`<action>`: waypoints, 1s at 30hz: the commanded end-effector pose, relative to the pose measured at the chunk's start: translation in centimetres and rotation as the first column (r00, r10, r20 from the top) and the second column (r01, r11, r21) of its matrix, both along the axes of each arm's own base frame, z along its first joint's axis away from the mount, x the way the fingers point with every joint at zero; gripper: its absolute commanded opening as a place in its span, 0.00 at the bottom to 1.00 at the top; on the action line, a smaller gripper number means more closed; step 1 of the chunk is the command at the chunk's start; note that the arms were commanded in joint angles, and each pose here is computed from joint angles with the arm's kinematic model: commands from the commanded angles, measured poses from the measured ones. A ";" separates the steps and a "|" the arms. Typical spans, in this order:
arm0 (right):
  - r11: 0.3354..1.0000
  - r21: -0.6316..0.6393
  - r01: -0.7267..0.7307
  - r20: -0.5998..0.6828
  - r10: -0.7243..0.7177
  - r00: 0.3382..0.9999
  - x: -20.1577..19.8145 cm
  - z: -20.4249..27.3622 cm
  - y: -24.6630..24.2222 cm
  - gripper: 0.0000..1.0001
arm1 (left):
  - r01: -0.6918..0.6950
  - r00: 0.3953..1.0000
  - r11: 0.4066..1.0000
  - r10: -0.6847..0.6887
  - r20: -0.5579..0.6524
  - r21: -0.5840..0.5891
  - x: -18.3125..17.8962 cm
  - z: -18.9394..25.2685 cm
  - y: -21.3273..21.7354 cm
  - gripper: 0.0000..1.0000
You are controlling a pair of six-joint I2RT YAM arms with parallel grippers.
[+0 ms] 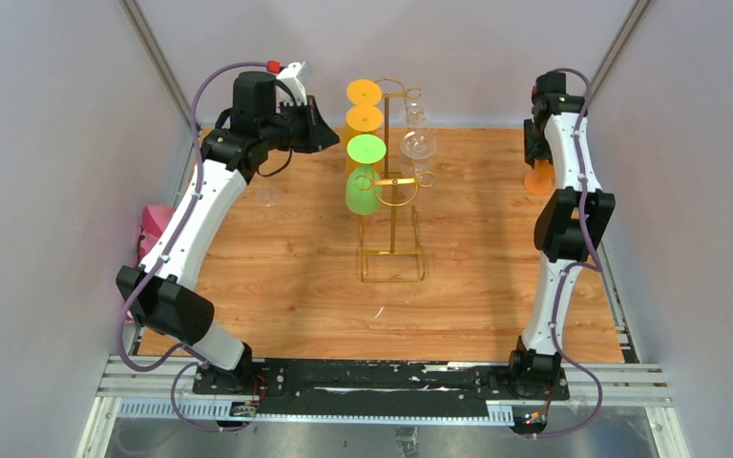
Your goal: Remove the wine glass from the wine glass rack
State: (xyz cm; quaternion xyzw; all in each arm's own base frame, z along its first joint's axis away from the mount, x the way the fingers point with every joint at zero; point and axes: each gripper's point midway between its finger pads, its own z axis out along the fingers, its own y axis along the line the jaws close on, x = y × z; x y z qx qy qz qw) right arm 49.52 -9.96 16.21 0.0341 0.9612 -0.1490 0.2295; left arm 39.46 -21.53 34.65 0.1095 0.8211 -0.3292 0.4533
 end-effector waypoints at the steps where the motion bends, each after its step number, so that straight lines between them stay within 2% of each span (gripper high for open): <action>1: 1.000 0.016 0.018 0.017 -0.018 1.000 -0.2 0.5 -0.6 0.46 | 0.013 1.000 1.000 -0.013 -0.003 0.020 -0.2 -0.5 -0.1 0.00; 7: 0.998 0.054 -0.020 0.110 0.014 0.994 0.4 3.6 0.6 0.57 | -0.023 1.000 0.998 0.023 -0.002 0.057 0.0 -1.2 0.7 0.00; 10: 0.999 0.047 -0.024 0.144 0.017 0.989 0.5 5.1 0.7 0.58 | -0.033 0.999 0.997 0.033 -0.001 0.071 0.0 -1.5 1.0 0.00; 23: 0.999 0.016 -0.028 0.304 0.022 0.953 -0.1 12.0 1.6 0.58 | -0.105 0.994 0.982 0.107 -0.004 0.160 1.1 -4.0 2.6 0.00; 26: 1.000 0.013 -0.019 0.356 0.013 0.934 -0.8 14.1 2.1 0.55 | -0.118 0.993 0.978 0.120 -0.006 0.171 1.3 -4.3 2.8 0.00; 30: 0.986 0.125 -0.107 0.498 0.031 0.867 -1.7 17.0 5.1 0.48 | -0.121 0.992 0.979 0.123 -0.002 0.164 1.3 -4.0 2.8 0.00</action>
